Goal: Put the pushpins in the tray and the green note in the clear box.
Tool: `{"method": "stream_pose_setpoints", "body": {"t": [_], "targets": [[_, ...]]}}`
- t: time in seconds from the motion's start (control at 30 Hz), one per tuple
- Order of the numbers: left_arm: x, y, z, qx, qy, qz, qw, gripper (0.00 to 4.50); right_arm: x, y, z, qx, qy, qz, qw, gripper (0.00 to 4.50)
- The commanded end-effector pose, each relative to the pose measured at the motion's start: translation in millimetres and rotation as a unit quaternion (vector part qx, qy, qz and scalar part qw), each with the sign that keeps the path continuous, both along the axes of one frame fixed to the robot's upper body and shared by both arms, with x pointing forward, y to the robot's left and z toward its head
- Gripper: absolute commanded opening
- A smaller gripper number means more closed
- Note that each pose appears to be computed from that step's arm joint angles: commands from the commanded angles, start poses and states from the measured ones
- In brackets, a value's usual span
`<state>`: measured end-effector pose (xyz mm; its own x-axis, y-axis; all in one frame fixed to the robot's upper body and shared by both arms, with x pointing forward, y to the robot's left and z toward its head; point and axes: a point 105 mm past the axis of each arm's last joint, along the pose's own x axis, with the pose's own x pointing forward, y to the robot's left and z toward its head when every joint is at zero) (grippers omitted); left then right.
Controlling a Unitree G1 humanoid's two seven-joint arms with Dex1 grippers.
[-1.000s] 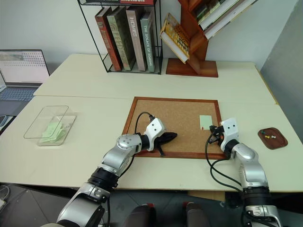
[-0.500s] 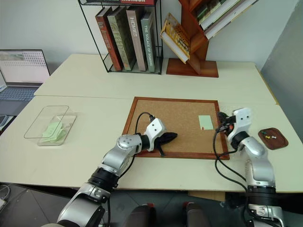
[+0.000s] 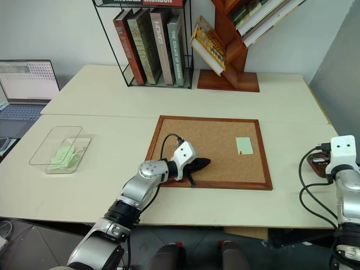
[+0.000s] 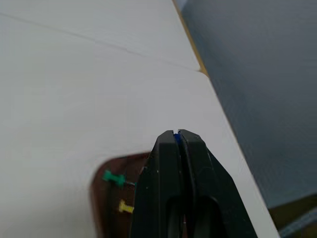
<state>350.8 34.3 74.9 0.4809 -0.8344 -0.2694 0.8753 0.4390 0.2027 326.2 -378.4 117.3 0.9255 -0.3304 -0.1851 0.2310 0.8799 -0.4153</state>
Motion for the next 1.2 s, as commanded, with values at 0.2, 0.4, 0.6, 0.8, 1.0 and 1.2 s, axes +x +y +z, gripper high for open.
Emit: {"method": "stream_pose_setpoints", "body": {"t": [0.2, 0.4, 0.6, 0.8, 1.0, 1.2], "targets": [[-4.9, -6.1, -9.7, 0.012, 0.009, -0.011, 1.000, 0.00, -8.7, -7.8, -11.4, 0.001, 0.042, -0.016, 0.999, 0.58], [-4.7, -5.4, -10.1, 0.013, 0.008, -0.011, 1.000, 0.00, -9.7, -9.9, -15.0, 0.008, 0.052, -0.021, 0.998, 1.90], [-3.6, -6.1, -9.8, 0.013, 0.007, -0.011, 1.000, 0.00, -9.9, -11.8, -13.8, 0.022, 0.047, -0.028, 0.998, 3.10], [-2.5, -6.1, -9.4, 0.013, 0.005, -0.011, 1.000, 0.00, -11.2, -17.3, 1.5, 0.019, 0.025, -0.031, 0.999, 4.36], [-1.0, -4.9, -8.9, 0.013, 0.004, -0.010, 1.000, 0.00, -5.6, -2.0, 50.0, 0.009, -0.046, 0.034, 0.998, 4.36], [0.8, -4.6, -7.6, 0.013, 0.002, -0.011, 1.000, 0.00, 3.7, 89.8, 63.6, 0.046, -0.091, 0.242, 0.965, 4.36]]}}
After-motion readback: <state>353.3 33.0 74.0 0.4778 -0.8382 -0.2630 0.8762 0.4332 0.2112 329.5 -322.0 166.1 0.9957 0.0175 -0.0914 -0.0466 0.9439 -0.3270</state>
